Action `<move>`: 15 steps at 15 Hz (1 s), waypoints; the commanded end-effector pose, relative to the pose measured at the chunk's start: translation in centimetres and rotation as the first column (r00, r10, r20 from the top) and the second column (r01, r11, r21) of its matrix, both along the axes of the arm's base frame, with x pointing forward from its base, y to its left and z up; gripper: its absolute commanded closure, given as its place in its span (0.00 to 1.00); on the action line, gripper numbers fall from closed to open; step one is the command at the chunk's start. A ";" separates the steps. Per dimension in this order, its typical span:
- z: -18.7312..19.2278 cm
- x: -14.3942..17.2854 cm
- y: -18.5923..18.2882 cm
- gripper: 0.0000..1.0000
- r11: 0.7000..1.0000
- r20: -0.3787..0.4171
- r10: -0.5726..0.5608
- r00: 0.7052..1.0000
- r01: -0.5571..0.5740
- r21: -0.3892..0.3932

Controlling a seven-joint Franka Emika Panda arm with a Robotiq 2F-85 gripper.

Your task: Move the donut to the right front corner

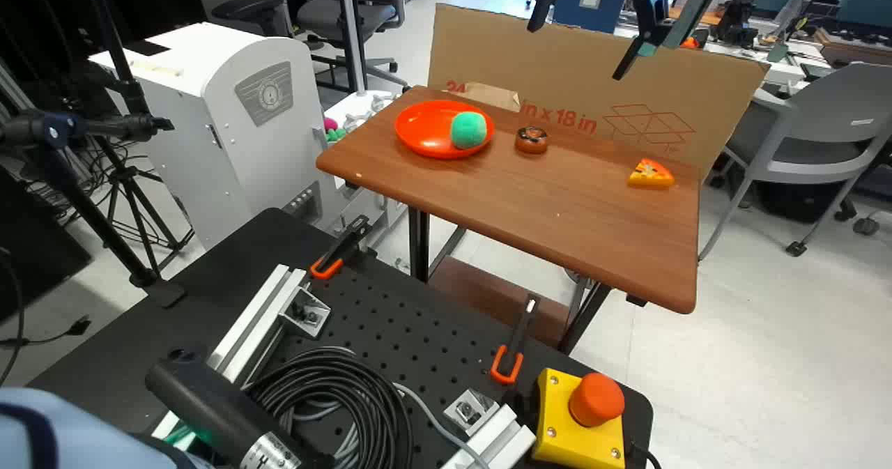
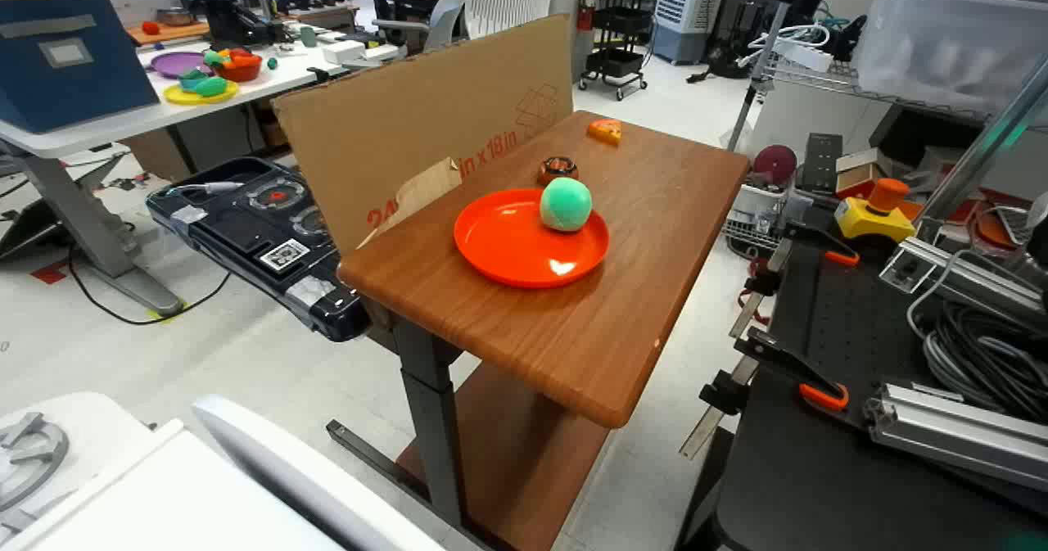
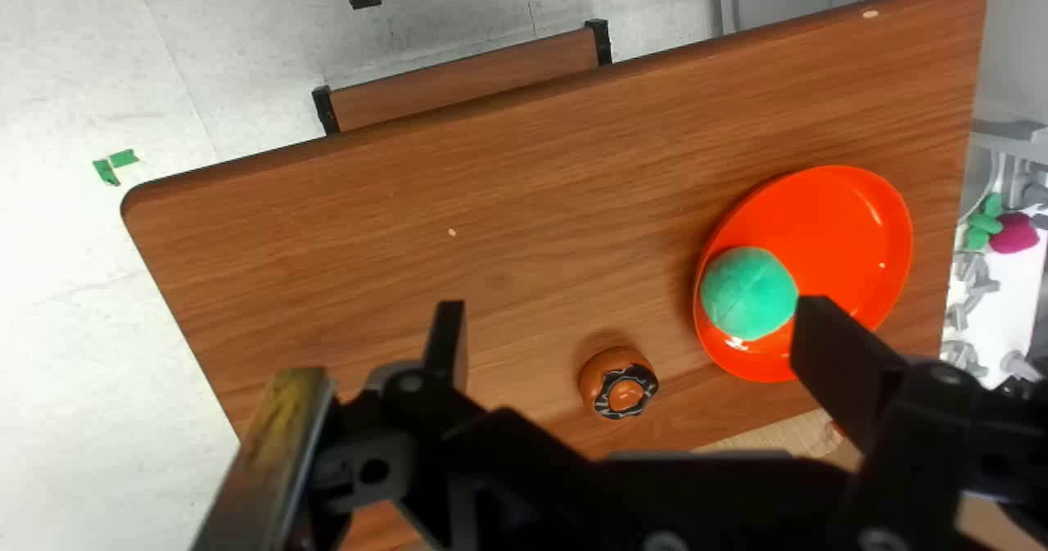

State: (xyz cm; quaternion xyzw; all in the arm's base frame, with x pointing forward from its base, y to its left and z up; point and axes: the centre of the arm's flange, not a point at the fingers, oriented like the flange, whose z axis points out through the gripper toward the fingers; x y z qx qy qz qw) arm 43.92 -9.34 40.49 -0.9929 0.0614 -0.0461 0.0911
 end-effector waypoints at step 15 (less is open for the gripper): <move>-1.0 4.8 1.1 0.00 0.997 -0.006 -0.074 0.997 0.073 -0.035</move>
